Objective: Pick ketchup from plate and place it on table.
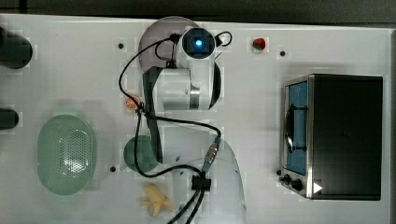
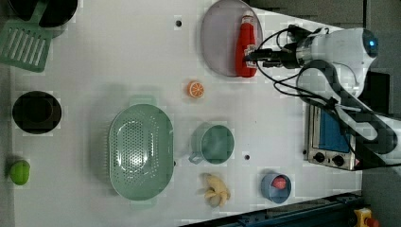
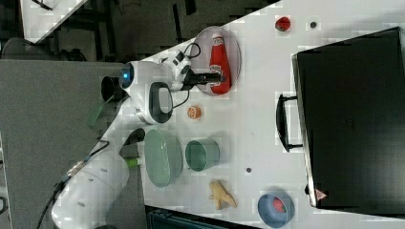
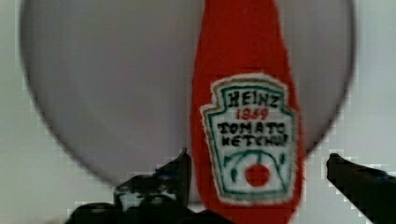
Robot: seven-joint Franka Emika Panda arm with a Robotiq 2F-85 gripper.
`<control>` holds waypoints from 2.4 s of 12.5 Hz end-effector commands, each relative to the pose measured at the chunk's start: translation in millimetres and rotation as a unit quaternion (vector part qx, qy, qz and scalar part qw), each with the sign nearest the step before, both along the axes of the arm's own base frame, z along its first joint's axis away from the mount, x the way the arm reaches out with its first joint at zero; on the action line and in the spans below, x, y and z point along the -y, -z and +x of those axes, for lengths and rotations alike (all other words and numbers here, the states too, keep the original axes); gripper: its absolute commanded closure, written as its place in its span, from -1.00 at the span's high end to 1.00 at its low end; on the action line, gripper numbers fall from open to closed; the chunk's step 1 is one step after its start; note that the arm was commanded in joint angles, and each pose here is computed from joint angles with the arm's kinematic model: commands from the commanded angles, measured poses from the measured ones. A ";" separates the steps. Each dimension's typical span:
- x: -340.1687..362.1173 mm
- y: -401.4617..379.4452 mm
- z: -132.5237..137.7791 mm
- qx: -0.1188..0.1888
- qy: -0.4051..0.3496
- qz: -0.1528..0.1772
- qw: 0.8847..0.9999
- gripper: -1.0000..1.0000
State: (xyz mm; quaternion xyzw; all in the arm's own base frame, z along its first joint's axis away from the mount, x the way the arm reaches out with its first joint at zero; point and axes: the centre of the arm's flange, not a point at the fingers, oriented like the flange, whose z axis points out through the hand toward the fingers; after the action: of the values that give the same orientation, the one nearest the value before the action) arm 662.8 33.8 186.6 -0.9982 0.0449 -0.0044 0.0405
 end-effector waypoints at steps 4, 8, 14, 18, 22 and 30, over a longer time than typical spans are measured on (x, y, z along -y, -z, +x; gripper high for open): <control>-7.0 28.6 11.5 0.045 -0.030 -0.003 0.999 1.00; -6.4 26.7 17.5 0.052 -0.028 -0.003 0.998 0.41; -5.8 -57.2 33.8 0.103 -0.003 -0.002 0.995 0.27; -3.3 -129.3 29.9 0.105 0.027 -0.005 0.994 0.27; 8.9 -195.7 5.3 0.054 0.068 -0.015 0.996 0.26; 55.2 -232.6 -94.6 -0.017 0.151 -0.040 0.988 0.27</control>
State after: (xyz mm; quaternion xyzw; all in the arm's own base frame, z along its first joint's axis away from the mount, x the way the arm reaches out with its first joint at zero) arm 577.4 -3.6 452.3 -0.9876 0.1516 -0.0400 0.0038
